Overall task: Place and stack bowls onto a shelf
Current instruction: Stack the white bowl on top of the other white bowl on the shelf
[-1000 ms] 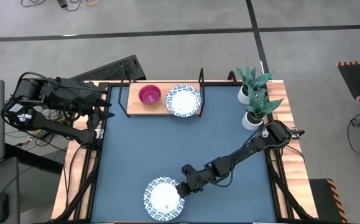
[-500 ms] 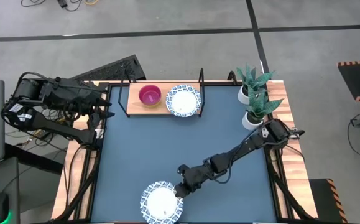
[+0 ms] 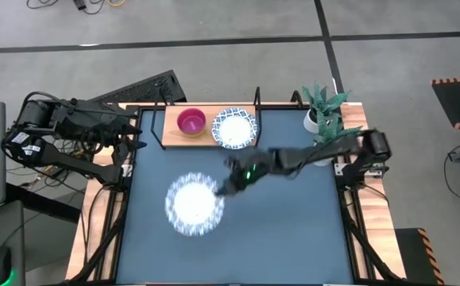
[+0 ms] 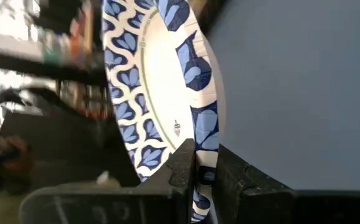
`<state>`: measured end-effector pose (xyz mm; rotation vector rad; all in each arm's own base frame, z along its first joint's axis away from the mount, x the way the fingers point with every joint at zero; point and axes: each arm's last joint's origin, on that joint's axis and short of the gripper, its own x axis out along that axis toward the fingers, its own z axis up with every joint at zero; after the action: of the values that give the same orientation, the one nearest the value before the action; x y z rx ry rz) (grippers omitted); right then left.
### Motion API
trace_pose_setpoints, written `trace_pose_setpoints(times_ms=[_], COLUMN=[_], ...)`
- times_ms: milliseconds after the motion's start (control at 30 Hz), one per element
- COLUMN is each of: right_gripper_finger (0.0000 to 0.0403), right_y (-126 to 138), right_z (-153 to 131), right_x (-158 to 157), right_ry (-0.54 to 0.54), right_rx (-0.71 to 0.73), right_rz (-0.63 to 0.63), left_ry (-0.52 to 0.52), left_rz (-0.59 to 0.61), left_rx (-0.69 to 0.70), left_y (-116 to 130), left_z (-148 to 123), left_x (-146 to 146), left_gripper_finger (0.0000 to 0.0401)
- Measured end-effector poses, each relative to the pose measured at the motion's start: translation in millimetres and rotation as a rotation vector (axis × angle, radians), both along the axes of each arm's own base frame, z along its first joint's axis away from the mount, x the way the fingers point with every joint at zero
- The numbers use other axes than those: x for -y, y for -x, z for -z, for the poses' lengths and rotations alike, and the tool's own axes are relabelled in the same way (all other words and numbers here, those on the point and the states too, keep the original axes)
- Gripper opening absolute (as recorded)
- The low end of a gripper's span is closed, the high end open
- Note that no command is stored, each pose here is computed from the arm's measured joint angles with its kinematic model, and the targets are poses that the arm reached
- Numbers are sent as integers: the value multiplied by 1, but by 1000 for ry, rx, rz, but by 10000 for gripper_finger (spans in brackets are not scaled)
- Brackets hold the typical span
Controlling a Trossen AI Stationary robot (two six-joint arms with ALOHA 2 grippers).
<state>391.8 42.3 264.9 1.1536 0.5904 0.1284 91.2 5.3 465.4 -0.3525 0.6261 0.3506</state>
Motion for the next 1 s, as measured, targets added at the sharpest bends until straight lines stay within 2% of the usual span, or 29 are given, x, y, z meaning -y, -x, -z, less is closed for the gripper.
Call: trace_pose_setpoints(times_ms=[67, 200, 400, 467, 567, 767, 1000], right_gripper_finger=[63, 63, 63, 63, 63, 63, 63], right_y=[6, 28, 60, 63, 74, 83, 83], right_z=[-23, -65, -105, -117, -121, -133, -126], right_x=[26, 78, 148, 167, 192, 229, 263], right_ry=[57, 176, 325, 360, 372, 418, 469], right_rx=[42, 39, -52, -33, -103, -132, -276], right_rz=[44, 138, 289, 332, 378, 443, 407], left_ry=[-15, -47, -102, -123, -155, -211, -219], left_rz=[-6, -1, 33, 32, 38, 42, 35], left_rx=[-2, -9, -22, -27, -34, -50, -52], left_y=[0, 0, 0, 0, 0, 1, 1], left_z=[0, 0, 0, 0, 0, -1, -1], left_x=[0, -1, -1, -1, -2, -3, -3], left_gripper_finger=[224, 224, 224, 224, 224, 224, 224])
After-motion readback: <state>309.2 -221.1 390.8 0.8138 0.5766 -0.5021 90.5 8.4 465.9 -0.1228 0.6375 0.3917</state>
